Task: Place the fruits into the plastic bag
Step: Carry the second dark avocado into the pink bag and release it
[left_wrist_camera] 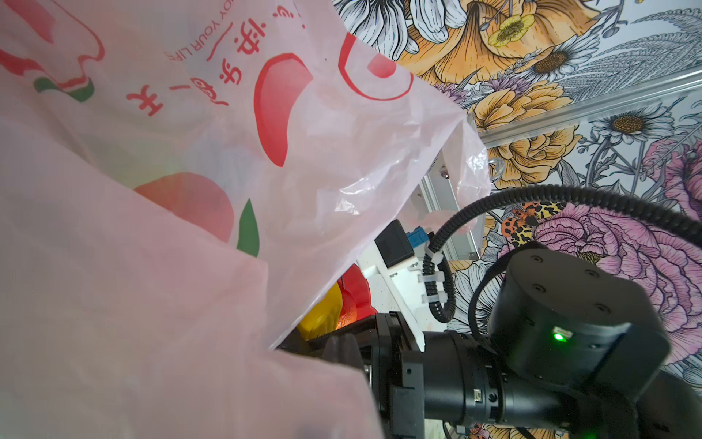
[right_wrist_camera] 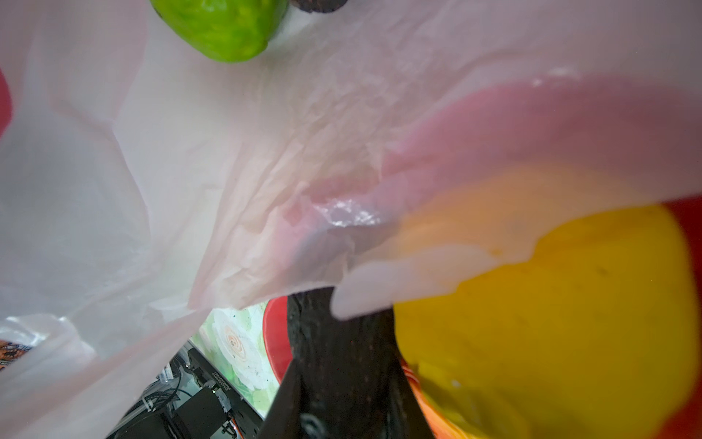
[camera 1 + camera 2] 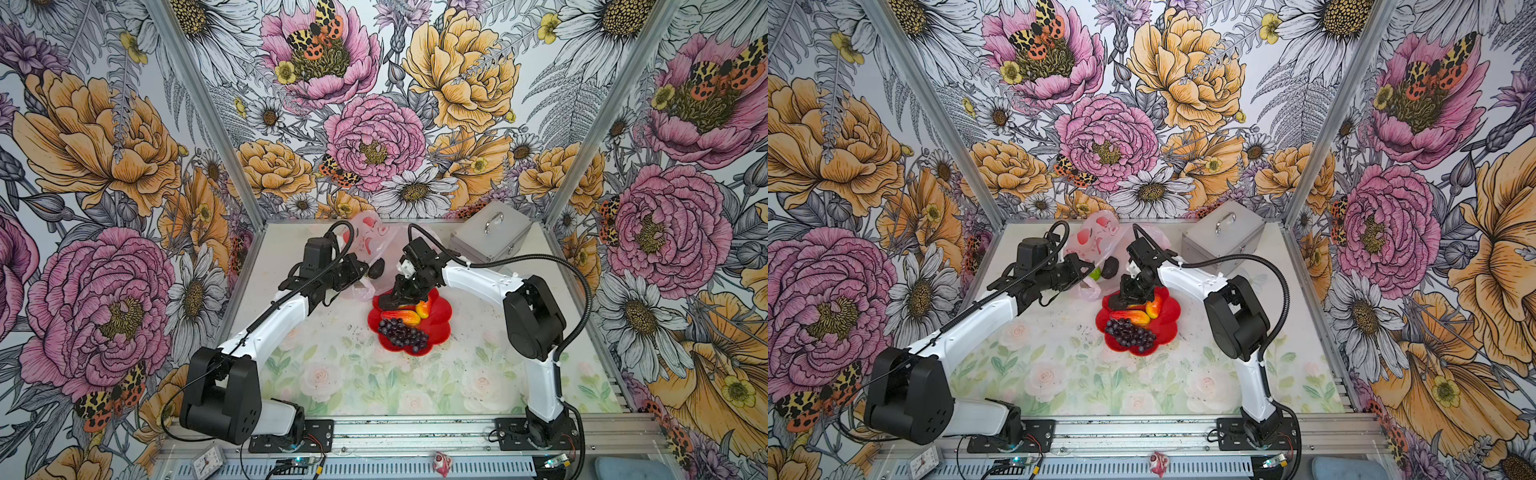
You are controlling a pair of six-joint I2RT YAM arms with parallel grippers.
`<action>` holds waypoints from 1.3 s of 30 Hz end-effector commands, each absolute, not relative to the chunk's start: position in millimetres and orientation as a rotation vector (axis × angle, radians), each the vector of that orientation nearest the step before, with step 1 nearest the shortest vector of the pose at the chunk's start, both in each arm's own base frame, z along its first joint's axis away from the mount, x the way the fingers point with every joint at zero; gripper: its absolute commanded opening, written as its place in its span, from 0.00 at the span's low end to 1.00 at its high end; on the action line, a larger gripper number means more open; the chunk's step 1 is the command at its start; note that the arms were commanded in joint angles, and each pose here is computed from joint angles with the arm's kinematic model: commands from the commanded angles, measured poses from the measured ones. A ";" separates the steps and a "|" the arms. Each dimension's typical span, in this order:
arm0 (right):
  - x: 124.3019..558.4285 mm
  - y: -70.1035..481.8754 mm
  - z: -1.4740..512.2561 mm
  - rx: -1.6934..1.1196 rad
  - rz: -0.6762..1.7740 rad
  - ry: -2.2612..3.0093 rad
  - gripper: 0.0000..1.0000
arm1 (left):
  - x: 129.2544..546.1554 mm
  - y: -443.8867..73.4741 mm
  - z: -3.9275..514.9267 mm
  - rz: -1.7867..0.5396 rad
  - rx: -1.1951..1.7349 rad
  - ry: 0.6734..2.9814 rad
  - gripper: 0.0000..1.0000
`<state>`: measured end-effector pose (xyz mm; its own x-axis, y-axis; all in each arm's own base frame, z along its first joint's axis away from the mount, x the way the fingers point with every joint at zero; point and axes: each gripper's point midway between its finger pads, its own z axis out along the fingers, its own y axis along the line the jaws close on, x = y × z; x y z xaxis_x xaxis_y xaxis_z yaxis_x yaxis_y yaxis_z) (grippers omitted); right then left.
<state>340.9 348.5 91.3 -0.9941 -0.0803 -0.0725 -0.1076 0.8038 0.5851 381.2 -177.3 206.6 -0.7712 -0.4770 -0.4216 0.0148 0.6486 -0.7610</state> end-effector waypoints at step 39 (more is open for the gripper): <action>482.7 354.7 149.1 -0.095 0.840 2.579 0.21 | 381.5 -196.0 218.2 -1.124 -0.319 2.221 0.00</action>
